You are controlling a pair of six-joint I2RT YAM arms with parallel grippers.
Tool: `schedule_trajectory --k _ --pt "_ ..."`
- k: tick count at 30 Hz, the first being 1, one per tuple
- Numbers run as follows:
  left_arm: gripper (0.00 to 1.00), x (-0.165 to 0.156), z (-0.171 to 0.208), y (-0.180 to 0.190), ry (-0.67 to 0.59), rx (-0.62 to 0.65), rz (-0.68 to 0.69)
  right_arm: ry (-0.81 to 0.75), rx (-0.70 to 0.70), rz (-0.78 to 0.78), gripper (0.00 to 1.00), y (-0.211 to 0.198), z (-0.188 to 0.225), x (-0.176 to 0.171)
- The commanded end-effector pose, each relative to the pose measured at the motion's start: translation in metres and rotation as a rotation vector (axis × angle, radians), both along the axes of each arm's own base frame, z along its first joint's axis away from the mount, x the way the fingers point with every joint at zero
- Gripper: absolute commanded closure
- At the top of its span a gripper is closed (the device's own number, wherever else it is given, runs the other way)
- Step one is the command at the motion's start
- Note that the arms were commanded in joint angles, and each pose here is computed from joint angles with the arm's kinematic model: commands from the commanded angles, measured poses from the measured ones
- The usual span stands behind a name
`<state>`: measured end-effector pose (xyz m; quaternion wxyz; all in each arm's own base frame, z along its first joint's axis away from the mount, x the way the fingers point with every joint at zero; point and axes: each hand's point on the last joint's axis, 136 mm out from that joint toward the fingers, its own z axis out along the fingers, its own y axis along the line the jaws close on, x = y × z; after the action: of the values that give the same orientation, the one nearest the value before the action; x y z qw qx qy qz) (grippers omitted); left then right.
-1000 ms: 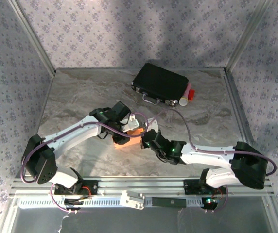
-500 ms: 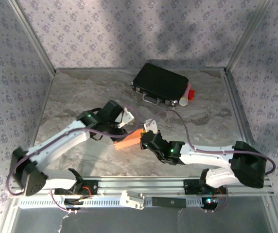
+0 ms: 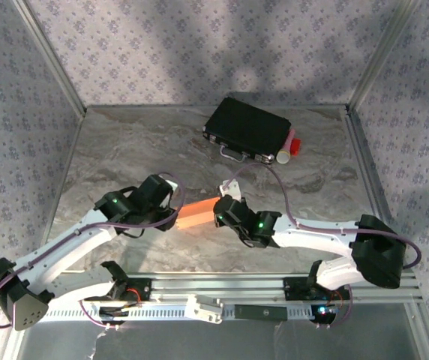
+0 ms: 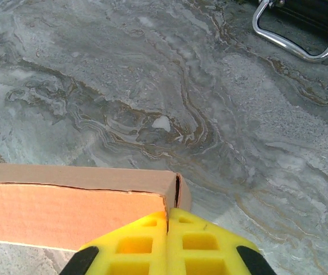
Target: Fold the paper box
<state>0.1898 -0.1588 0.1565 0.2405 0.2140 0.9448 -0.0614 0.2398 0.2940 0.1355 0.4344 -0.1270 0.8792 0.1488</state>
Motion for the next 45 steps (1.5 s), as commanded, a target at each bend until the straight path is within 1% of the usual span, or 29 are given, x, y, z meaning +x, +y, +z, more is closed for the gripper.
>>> schedule_trajectory --k 1,5,7,9,13,17,20,24,28,29,36,40,45 --pt "0.57 0.011 0.004 -0.003 -0.023 -0.014 0.052 0.026 0.005 -0.015 1.00 -0.001 0.001 0.001" --pt "0.63 0.015 -0.007 -0.007 0.003 0.002 0.053 0.027 0.009 -0.017 1.00 -0.002 0.002 0.002" --pt "0.65 0.016 -0.010 -0.009 0.008 -0.001 0.052 0.031 0.011 -0.018 1.00 -0.003 0.002 0.002" --pt "0.65 0.020 -0.008 -0.010 -0.008 -0.006 0.055 0.031 0.014 -0.017 1.00 -0.002 0.002 0.002" --pt "0.72 0.026 -0.004 -0.015 -0.022 -0.032 0.058 0.033 0.017 -0.018 1.00 -0.003 0.002 0.002" --pt "0.79 0.025 -0.011 -0.019 0.011 -0.032 0.055 0.032 0.018 -0.021 1.00 -0.004 0.003 0.002" --pt "0.81 0.023 -0.017 -0.019 0.032 -0.030 0.060 0.030 0.020 -0.022 1.00 -0.004 0.004 0.002" --pt "0.85 0.023 -0.015 -0.019 0.022 -0.046 0.073 0.028 0.018 -0.023 1.00 -0.004 0.003 0.002" --pt "0.96 0.025 -0.010 -0.022 0.015 -0.080 0.091 0.028 0.017 -0.024 1.00 -0.004 0.003 0.002" --pt "0.98 0.025 -0.009 -0.023 0.016 -0.092 0.095 0.026 0.017 -0.023 1.00 -0.003 0.004 0.003" --pt "0.97 0.027 -0.009 -0.032 0.048 -0.133 0.132 0.026 0.005 -0.023 1.00 -0.002 0.003 0.002" --pt "0.94 0.029 -0.005 -0.038 0.059 -0.180 0.172 0.035 0.016 -0.039 1.00 -0.002 0.003 0.001" --pt "0.92 0.034 -0.001 -0.039 0.058 -0.243 0.268 0.035 0.023 -0.045 1.00 -0.001 0.003 0.001"
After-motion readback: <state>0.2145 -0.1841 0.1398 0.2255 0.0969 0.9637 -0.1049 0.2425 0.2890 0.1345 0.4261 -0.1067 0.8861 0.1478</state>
